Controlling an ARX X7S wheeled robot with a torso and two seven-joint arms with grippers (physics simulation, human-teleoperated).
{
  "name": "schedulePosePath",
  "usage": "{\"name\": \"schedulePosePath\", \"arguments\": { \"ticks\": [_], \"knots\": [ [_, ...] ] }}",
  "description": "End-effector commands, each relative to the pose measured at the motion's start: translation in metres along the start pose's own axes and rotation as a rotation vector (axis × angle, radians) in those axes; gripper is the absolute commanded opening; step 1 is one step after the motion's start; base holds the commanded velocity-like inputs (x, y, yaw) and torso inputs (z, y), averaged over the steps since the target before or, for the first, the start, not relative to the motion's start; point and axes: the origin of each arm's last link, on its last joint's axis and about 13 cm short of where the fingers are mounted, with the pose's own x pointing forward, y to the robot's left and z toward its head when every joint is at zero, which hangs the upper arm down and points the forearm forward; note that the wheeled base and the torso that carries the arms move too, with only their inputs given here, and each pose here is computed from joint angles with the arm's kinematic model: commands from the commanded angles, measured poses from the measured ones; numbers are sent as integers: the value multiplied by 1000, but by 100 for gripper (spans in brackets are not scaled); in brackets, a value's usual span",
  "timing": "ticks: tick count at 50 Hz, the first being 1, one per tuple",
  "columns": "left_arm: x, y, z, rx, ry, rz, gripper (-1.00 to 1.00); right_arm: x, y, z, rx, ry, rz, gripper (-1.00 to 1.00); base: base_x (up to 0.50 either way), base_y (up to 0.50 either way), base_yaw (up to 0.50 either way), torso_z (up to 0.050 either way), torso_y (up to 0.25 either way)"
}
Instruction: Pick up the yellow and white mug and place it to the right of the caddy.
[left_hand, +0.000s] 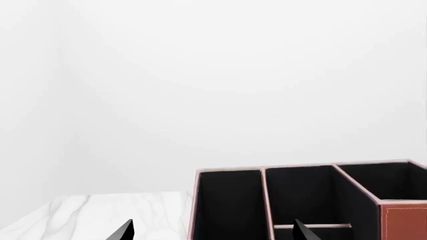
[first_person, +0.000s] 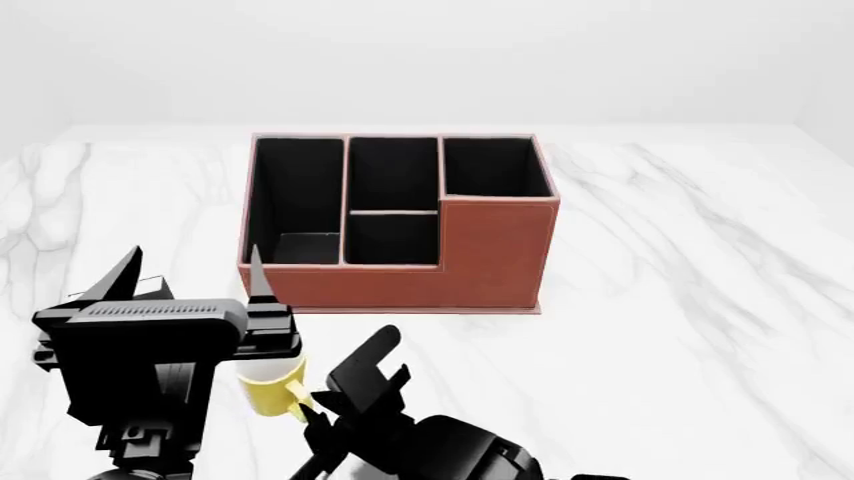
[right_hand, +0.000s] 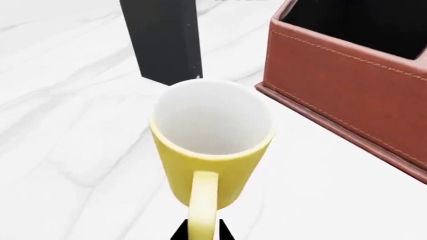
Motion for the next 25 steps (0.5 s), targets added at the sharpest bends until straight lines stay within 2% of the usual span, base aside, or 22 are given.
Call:
{"name": "schedulePosePath", "arguments": {
  "ticks": [1,13,25],
  "knots": [
    [0,0,1,0,-2,-2,100,1,-4,5,-17,-32,-66,-100,0,0,0,0,0],
    [-1,1,2,-1,-6,4,100,-29,3,4,-17,-94,-133,-100,0,0,0,0,0],
    [-2,-1,5,4,-11,2,100,-62,0,6,-10,-147,-224,-100,0,0,0,0,0]
  ]
}}
